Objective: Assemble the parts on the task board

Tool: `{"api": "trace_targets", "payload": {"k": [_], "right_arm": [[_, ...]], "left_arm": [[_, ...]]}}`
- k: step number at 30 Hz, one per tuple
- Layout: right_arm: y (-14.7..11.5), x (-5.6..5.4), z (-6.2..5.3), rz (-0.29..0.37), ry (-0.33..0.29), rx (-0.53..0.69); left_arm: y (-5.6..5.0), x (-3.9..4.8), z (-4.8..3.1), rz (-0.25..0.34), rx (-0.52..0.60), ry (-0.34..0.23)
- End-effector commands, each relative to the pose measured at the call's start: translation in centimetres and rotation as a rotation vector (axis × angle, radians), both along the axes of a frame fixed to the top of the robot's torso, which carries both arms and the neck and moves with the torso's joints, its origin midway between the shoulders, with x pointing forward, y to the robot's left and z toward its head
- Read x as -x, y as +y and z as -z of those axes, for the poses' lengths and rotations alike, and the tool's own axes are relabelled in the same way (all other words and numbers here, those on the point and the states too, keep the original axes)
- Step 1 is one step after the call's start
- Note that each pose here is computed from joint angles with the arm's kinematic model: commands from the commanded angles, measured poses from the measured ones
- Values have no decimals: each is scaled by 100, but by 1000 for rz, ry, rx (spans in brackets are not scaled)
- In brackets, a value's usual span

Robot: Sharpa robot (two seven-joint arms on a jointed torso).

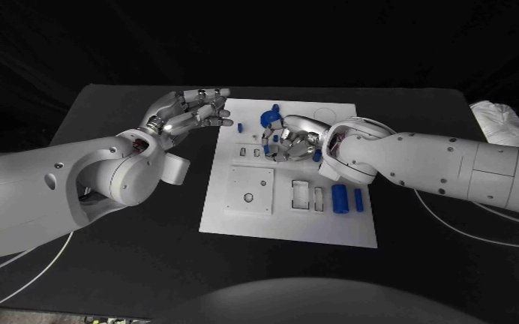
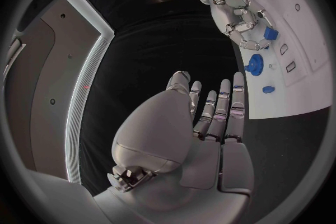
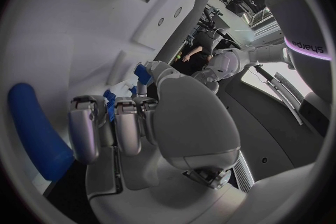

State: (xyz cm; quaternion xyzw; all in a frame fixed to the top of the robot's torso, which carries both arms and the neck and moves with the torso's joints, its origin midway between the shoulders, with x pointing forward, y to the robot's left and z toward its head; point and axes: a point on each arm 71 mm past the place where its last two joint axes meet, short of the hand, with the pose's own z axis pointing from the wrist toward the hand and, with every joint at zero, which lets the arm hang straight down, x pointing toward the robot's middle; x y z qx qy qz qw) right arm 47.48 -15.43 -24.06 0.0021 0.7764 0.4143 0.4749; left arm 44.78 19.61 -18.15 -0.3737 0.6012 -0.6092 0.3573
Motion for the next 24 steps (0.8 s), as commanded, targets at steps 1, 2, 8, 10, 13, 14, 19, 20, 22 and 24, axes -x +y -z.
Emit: {"api": "trace_targets", "payload": {"k": [1,2,8,10,13,14,19,20,22,24], "right_arm": [[7,8,36,-15,9,28],[4,7,41,-14,9,30],[-7,3,60,-10,12,37],[-8,3,64,-10,13,39],[-9,2,69,-10,16,42],[-9,2,71,-10,17,43],[-13,2,76,-13,21,45],[-13,1,77,-14,21,45],[-14,1,79,-15,22,46],[-15,1,80,-16,23,46]], "left_arm": [[-31,10,-10,23,8,-4],[-31,10,-10,23,8,-4],[-32,11,-10,23,8,-3],[-32,11,-10,23,8,-3],[-33,12,-9,23,8,-3],[-33,12,-9,24,8,-2],[-33,12,-8,24,7,-1],[-33,12,-8,24,7,-1],[-34,11,-7,24,7,0],[-34,11,-7,25,6,1]]}}
